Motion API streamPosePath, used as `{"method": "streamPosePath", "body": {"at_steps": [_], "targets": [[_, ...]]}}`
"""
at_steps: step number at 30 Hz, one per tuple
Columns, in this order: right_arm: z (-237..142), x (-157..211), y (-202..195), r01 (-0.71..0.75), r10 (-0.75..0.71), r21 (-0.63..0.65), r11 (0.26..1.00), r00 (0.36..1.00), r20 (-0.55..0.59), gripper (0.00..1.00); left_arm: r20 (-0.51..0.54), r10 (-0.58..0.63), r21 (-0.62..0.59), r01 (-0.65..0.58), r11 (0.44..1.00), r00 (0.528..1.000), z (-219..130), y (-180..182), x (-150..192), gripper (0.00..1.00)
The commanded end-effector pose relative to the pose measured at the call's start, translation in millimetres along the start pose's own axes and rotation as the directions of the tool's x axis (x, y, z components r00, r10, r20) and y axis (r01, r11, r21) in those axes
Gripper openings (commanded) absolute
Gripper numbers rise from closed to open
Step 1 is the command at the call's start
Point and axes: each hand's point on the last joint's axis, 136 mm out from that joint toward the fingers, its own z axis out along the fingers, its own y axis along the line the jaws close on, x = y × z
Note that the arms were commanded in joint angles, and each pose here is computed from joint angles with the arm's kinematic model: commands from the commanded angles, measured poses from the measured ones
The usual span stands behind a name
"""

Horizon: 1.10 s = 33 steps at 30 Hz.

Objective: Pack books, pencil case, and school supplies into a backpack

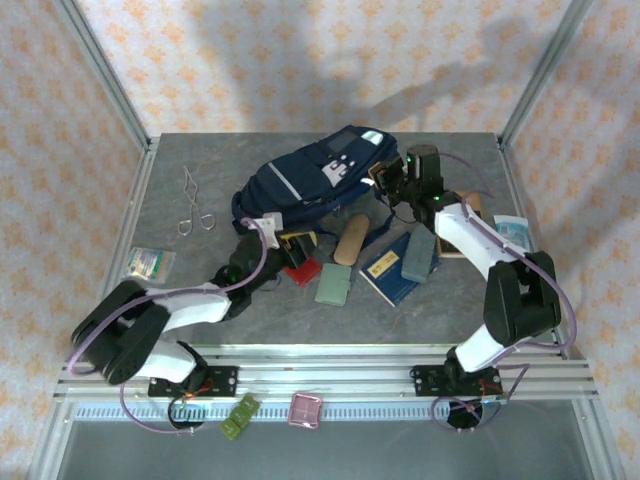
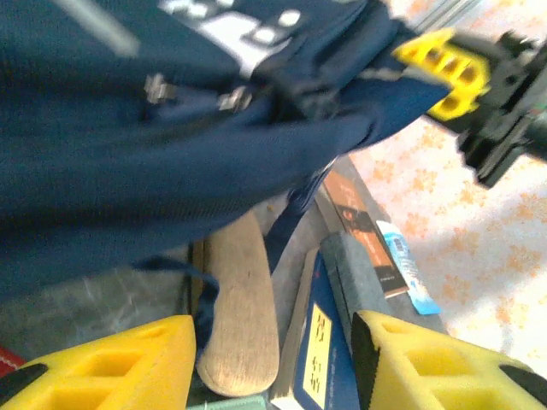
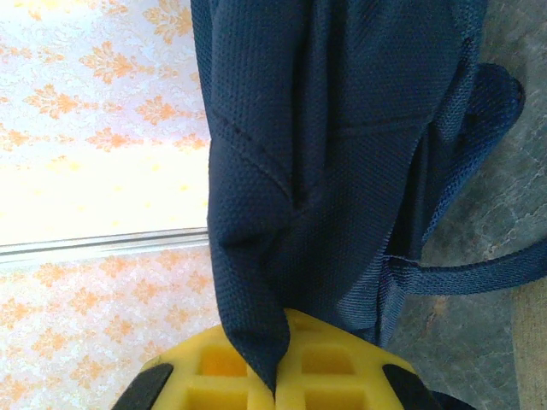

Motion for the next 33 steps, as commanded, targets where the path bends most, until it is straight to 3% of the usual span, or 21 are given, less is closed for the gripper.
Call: {"method": "streamPosePath", "body": {"at_steps": [1, 4, 10, 18, 24, 33], "targets": [[-23.1, -1.8, 51.5, 0.022, -0.018, -0.161, 0.987, 0.999, 0.03, 0.0, 0.129, -0.064, 0.213, 0.035, 0.976, 0.99, 5.0, -44.2, -25.3, 0.58], [-24.8, -2.3, 53.8, 0.022, -0.017, -0.165, 0.986, 0.999, 0.031, 0.0, 0.146, -0.095, 0.29, 0.049, 0.956, 0.985, 17.5, -55.5, -27.3, 0.65], [-26.3, 4.1, 59.8, 0.024, -0.022, -0.18, 0.983, 1.0, 0.012, 0.0, 0.185, -0.069, 0.317, 0.007, 0.948, 0.98, 37.5, -69.6, -30.6, 0.65], [-25.6, 13.9, 69.3, 0.027, -0.032, -0.21, 0.977, 0.999, -0.021, 0.0, 0.154, 0.024, 0.194, -0.054, 0.98, 0.988, 68.4, -58.0, -28.2, 0.66], [-27.4, 14.9, 76.3, 0.034, -0.041, -0.228, 0.973, 0.999, -0.026, 0.0, 0.135, 0.015, 0.153, -0.036, 0.988, 0.991, 78.4, -46.3, -23.1, 0.66], [-31.0, 14.6, 82.3, 0.043, -0.05, -0.239, 0.97, 0.998, -0.026, 0.0, 0.142, -0.003, 0.081, -0.009, 0.997, 0.99, 63.1, -22.2, -15.8, 0.65]]}}
